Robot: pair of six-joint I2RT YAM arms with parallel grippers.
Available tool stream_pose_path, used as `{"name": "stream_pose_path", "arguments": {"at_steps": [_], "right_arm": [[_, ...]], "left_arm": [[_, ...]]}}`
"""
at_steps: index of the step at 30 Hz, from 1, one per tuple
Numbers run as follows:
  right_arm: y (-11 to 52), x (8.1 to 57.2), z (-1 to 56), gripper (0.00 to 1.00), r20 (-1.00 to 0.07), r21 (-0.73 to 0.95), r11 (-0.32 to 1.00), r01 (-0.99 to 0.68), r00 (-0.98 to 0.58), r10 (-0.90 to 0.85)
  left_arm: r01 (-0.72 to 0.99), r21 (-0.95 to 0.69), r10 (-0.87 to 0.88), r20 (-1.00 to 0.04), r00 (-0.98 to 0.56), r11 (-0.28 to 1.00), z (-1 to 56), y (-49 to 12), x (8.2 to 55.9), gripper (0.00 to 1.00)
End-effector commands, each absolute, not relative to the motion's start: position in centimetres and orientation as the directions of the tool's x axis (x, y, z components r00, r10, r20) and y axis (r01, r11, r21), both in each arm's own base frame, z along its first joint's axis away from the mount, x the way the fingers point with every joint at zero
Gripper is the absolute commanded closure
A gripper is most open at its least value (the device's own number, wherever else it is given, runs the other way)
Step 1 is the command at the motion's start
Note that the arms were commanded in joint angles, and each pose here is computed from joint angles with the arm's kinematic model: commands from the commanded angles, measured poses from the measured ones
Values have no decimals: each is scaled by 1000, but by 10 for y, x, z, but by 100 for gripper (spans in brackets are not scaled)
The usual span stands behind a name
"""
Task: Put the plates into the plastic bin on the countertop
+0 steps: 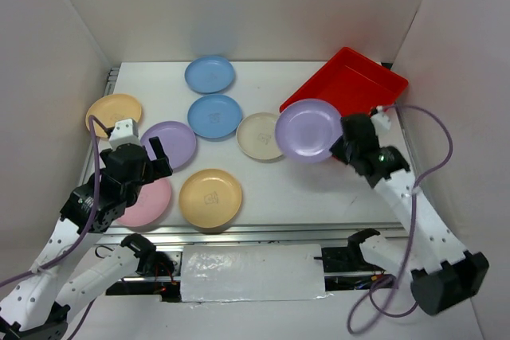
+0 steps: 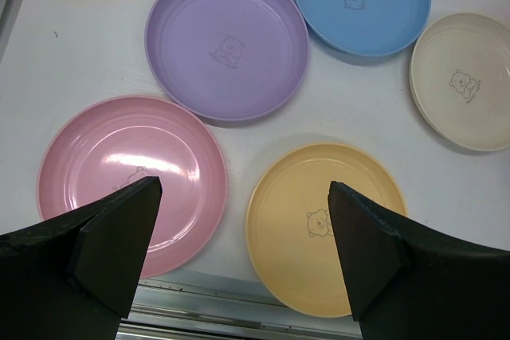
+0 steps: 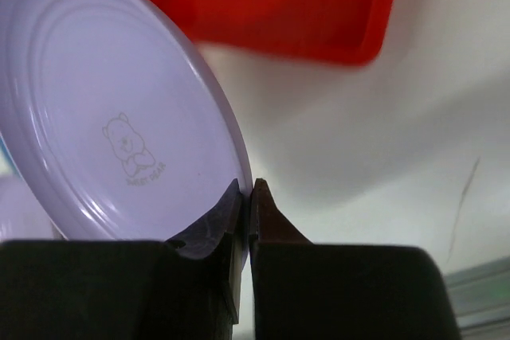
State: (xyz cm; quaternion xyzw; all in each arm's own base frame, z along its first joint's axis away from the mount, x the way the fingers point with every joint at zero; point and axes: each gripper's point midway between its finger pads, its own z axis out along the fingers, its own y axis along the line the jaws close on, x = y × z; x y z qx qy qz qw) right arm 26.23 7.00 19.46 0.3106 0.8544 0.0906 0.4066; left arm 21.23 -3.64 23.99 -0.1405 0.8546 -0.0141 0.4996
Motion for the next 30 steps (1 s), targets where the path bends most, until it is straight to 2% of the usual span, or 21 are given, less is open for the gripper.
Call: {"name": "stream_pose_path", "arguments": {"at_steps": [1, 2, 4, 5, 6, 8, 11, 17, 19, 20, 21, 22, 23, 24, 25, 26, 27, 28, 30], "right_arm": [[42, 320, 241, 100, -698, 450, 791, 415, -390, 601], [40, 331, 245, 100, -680, 482, 783, 394, -396, 617], [-3, 363, 244, 100, -655, 496, 726, 476, -344, 673], [-8, 380, 220, 100, -602, 489, 712, 505, -395, 694], [-23, 396, 229, 100, -596, 505, 690, 519, -369, 713], [-30, 424, 208, 100, -555, 466, 692, 551, -427, 714], [-47, 447, 172, 100, -508, 401, 672, 623, -459, 729], [-79, 486, 135, 100, -483, 353, 648, 675, -461, 744], [-78, 489, 129, 93, -477, 335, 660, 673, -482, 734], [-80, 490, 125, 88, -474, 329, 667, 668, -494, 729], [-79, 490, 125, 58, -474, 330, 667, 668, -493, 729], [-80, 489, 133, 40, -488, 339, 663, 668, -477, 730], [-78, 487, 137, 30, -496, 341, 666, 663, -475, 727], [-76, 488, 146, 24, -513, 355, 670, 652, -464, 722], [-72, 483, 167, 23, -548, 370, 678, 635, -441, 711], [-61, 482, 180, 6, -571, 378, 700, 606, -442, 692], [-56, 483, 194, 0, -603, 385, 715, 584, -428, 674], [-50, 476, 219, 0, -646, 387, 742, 547, -413, 642], [-23, 464, 230, 0, -648, 363, 789, 496, -474, 596]], "left_arm": [[-208, -183, -259, -861, -437, 961, 246, -40, 217, 1], [-206, -185, -259, -862, -436, 961, 246, -40, 217, 1], [-187, -180, -248, -858, -449, 966, 243, -44, 218, 1], [-176, -181, -243, -858, -453, 968, 243, -46, 219, 1], [-178, -177, -240, -855, -459, 968, 242, -47, 220, 1], [-171, -169, -231, -850, -473, 971, 239, -48, 221, 1], [-149, -166, -218, -846, -486, 975, 237, -53, 223, 1], [-128, -144, -190, -829, -526, 981, 229, -60, 227, 1], [-95, -155, -182, -829, -528, 983, 229, -66, 228, 2], [-42, -164, -160, -824, -544, 986, 228, -74, 227, 2], [-18, -167, -149, -821, -552, 986, 226, -78, 226, 3], [3, -171, -141, -824, -549, 985, 228, -82, 228, 3], [14, -173, -136, -818, -559, 985, 225, -84, 228, 3], [13, -173, -136, -818, -559, 985, 226, -84, 228, 3], [7, -169, -136, -814, -564, 986, 224, -84, 228, 3], [7, -168, -134, -813, -566, 986, 224, -84, 228, 3], [6, -167, -135, -813, -566, 986, 224, -84, 228, 3], [6, -167, -135, -813, -566, 986, 224, -84, 228, 3], [0, -165, -136, -815, -564, 986, 224, -83, 229, 3]]}}
